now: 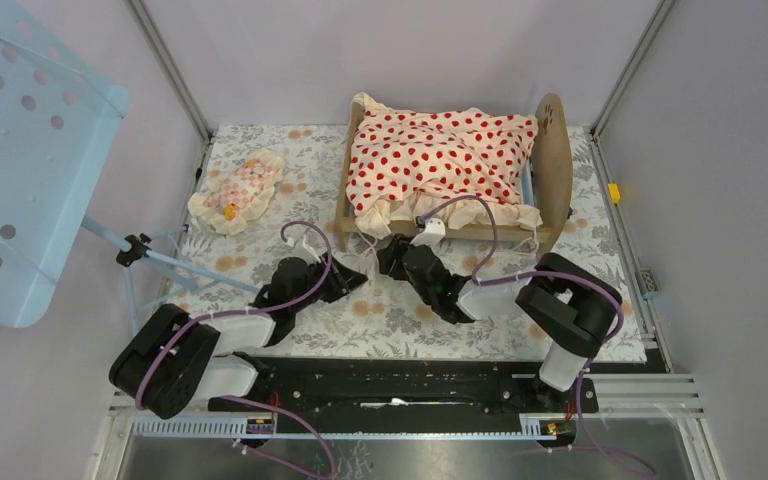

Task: Set up the pet bed
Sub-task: Tie the ropes to the bed frame.

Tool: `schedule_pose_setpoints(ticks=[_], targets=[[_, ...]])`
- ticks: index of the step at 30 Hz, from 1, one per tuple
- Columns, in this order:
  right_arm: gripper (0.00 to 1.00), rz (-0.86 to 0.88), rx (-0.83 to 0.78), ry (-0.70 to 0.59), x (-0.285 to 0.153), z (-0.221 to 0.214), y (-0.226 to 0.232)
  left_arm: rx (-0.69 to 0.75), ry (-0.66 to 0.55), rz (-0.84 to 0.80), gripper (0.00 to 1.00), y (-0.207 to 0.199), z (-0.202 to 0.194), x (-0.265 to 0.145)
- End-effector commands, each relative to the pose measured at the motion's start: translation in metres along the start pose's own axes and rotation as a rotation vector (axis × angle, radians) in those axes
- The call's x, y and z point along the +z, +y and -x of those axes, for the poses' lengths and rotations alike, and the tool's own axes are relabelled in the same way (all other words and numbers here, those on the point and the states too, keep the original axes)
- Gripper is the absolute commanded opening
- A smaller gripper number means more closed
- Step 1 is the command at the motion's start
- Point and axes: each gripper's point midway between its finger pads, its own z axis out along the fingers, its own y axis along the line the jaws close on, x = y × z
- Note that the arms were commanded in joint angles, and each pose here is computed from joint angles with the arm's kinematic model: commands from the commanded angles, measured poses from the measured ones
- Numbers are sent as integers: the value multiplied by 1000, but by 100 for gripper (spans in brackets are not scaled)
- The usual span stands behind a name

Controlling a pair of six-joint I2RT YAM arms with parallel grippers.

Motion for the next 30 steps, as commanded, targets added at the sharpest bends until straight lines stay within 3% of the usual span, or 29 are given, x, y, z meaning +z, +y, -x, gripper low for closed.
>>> schedule_pose_setpoints(ticks=[1, 13, 22, 30], targets=[[57, 38, -14, 0, -15, 9, 2, 46, -15, -78, 35, -19, 6, 7], [55, 7, -48, 20, -34, 3, -21, 4, -18, 68, 32, 21, -4, 7], [58, 12, -56, 23, -46, 7, -24, 30, -81, 206, 32, 51, 8, 2], [59, 31, -119, 23, -59, 16, -24, 12, -119, 233, 33, 62, 22, 3]])
